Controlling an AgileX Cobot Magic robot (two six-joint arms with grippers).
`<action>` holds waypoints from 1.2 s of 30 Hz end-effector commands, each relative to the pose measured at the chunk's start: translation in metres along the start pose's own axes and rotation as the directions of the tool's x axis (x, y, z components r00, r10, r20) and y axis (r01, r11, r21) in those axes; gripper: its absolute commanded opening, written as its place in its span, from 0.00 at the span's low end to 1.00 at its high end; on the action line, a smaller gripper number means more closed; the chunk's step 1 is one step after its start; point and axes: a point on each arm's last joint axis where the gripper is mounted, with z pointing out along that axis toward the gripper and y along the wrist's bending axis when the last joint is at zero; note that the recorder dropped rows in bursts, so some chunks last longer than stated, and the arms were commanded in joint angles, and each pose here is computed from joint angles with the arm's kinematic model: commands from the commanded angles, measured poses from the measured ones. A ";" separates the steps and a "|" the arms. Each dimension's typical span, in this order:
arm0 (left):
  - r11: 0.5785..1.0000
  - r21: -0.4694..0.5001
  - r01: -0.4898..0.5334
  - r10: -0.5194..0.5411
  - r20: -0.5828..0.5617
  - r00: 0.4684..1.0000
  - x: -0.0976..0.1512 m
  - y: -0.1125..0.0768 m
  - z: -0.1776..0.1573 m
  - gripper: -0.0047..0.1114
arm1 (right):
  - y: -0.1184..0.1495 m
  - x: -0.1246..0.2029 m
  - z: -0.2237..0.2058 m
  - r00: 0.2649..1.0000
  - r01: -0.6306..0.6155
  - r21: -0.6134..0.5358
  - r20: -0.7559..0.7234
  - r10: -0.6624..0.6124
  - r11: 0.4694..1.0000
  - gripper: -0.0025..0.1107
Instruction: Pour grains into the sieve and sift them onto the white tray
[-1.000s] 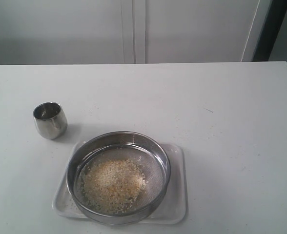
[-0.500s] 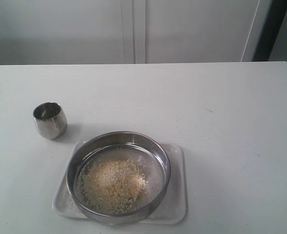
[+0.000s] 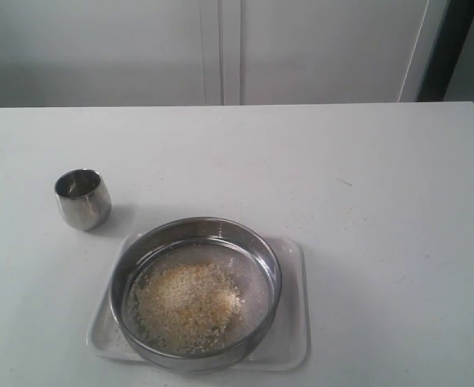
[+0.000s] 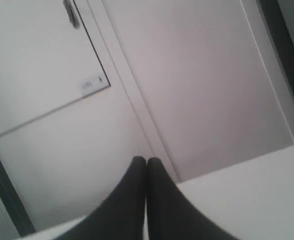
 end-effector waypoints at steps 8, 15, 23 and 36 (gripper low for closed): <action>1.000 -0.002 0.007 -0.007 0.002 1.000 0.002 0.001 -0.001 0.04 | 0.014 -0.026 0.000 0.996 0.067 -0.039 0.058 -0.064 0.997 0.02; 1.000 -0.002 0.007 -0.007 0.002 1.000 0.002 0.001 -0.001 0.04 | 0.022 -0.043 0.013 0.985 0.169 -0.007 -0.011 -0.169 0.986 0.02; 1.000 -0.002 0.007 -0.007 0.002 1.000 0.002 0.001 -0.001 0.04 | 0.027 -0.057 0.067 0.886 0.335 0.064 -0.362 -0.291 0.940 0.02; 1.000 -0.002 0.007 -0.007 0.002 1.000 0.002 0.001 -0.001 0.04 | 0.038 -0.021 0.129 0.314 0.261 -0.242 -0.894 -0.319 0.934 0.02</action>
